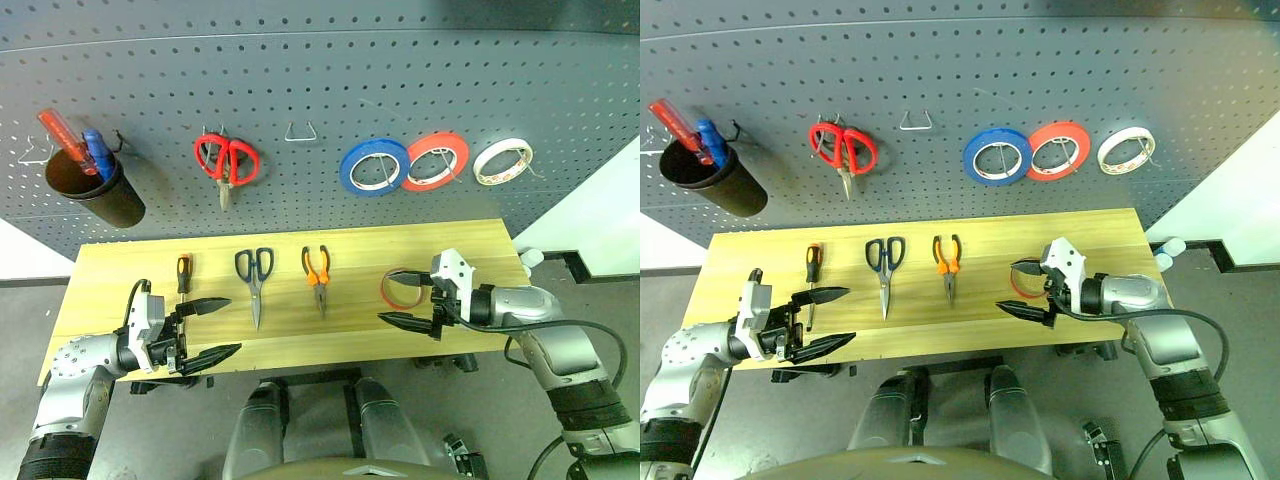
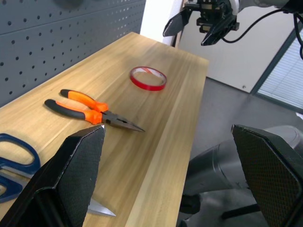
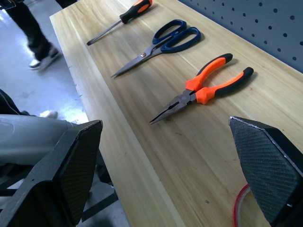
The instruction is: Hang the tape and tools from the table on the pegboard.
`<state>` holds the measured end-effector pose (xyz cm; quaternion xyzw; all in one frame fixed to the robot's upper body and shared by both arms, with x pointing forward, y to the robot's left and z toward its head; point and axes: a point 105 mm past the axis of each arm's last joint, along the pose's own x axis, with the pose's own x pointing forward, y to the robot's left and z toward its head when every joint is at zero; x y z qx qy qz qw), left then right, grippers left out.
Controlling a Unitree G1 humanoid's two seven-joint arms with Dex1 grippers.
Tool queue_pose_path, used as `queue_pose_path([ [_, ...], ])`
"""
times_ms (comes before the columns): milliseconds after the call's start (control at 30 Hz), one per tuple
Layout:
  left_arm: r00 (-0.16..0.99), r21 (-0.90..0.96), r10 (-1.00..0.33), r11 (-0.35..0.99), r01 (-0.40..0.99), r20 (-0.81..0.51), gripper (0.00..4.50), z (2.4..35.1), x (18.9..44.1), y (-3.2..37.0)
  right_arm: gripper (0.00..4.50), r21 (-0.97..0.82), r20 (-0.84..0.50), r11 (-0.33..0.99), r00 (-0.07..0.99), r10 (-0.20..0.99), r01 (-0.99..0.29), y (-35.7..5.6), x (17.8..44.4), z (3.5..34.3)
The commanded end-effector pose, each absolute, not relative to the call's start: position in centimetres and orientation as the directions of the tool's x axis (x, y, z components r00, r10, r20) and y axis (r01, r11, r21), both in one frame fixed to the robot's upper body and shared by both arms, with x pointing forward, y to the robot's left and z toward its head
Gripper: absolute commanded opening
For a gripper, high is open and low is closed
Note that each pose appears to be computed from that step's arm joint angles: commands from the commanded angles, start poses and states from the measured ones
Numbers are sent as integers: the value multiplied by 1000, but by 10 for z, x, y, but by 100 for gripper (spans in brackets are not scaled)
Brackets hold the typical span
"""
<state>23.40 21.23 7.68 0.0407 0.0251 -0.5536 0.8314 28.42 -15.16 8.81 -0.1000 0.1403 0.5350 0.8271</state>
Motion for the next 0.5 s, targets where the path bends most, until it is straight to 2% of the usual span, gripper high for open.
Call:
queue_pose_path([
  [33,378,68,-922,374,925,-84,449,83,232,209,450,-42,-340,394,384,858,-918,-154,284,94],
  [400,353,39,-934,351,936,-62,449,81,223,197,450,-39,-425,396,374,824,-917,-160,285,84],
  [500,328,45,-942,325,945,-75,449,80,228,195,450,-47,-445,423,398,802,-905,-165,290,82],
])
